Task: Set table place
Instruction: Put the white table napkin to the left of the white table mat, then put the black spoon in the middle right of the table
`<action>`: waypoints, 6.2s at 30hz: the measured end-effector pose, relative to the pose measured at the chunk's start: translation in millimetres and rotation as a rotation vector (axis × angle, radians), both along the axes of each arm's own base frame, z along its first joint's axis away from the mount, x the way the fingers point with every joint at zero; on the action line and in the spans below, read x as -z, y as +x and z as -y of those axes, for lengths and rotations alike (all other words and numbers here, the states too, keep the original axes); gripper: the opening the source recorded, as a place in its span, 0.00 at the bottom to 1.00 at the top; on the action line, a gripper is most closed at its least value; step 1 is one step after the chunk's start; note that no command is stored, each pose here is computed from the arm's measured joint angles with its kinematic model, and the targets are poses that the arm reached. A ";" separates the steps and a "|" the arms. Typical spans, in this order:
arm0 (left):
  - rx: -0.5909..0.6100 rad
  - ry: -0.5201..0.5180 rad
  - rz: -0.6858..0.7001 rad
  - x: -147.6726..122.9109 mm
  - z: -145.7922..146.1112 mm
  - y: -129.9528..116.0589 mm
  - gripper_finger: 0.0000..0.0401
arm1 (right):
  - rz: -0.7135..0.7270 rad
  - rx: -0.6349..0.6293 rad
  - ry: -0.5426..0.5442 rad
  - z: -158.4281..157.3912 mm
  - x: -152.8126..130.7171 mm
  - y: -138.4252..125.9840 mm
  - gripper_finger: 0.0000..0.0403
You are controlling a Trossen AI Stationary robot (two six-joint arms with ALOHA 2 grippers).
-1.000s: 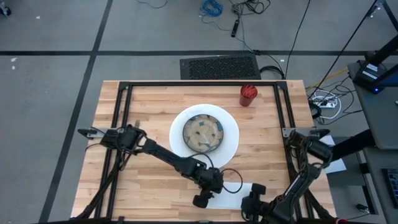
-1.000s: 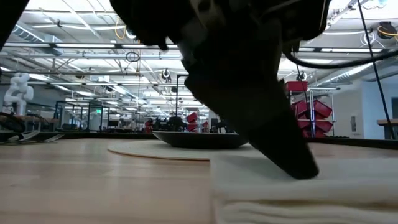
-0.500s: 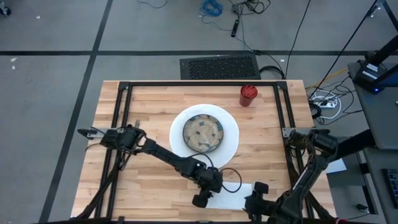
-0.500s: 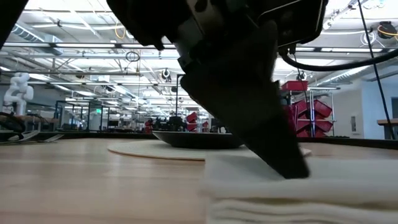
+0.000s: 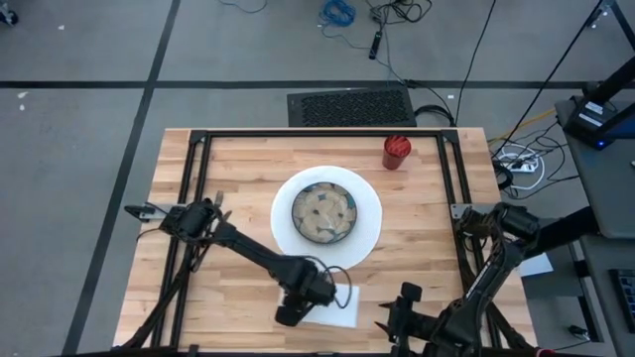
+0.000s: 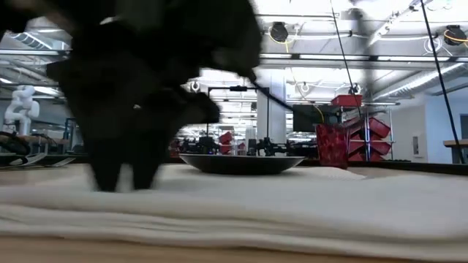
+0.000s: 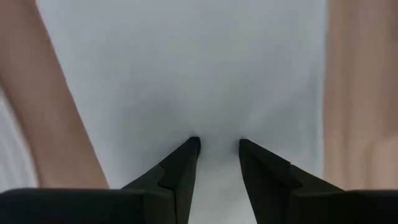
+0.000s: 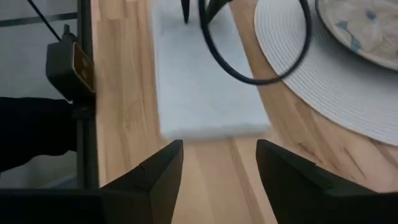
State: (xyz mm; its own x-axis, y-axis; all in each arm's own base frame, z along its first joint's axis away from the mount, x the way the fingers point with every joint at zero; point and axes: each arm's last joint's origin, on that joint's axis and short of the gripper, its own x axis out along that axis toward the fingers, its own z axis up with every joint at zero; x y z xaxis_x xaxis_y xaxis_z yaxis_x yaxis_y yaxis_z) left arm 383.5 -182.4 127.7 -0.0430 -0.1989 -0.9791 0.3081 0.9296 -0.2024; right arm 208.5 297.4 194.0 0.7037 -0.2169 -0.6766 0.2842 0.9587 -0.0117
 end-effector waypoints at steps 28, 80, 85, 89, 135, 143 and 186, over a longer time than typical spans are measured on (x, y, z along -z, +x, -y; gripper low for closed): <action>-0.066 0.564 0.142 -79.8 28.6 -145.8 0.28 | 0.234 0.094 -0.078 44.3 63.9 139.6 0.48; -0.734 0.485 0.538 -51.6 -28.7 -199.3 0.28 | 0.212 -0.066 -0.152 39.5 30.6 183.9 0.48; -0.935 0.236 0.741 -55.7 -11.2 -191.0 0.28 | 0.226 -0.075 -0.101 31.6 5.4 170.2 0.48; -1.040 0.207 0.760 -35.6 -3.6 -182.5 0.28 | 0.248 -0.103 -0.087 20.2 -4.4 159.7 0.48; -0.777 0.336 0.411 -30.9 -89.9 -201.9 0.28 | 0.227 -0.043 -0.041 18.4 2.1 154.4 0.48; -0.910 0.389 0.309 -7.0 -109.1 -208.2 0.28 | 0.225 -0.043 -0.049 20.2 2.3 155.8 0.48; -1.206 0.559 -0.062 -40.4 -170.5 -247.0 0.03 | 0.227 -0.058 -0.055 15.3 2.5 152.2 0.48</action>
State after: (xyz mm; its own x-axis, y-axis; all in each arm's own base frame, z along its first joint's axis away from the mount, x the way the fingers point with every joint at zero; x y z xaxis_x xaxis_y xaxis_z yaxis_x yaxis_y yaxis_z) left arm 136.4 -11.9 168.1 -0.1719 0.2817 -0.9440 -0.7579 0.5743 0.3094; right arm 360.7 282.1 191.5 0.8488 -0.2036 -0.4879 0.2299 0.9732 -0.0061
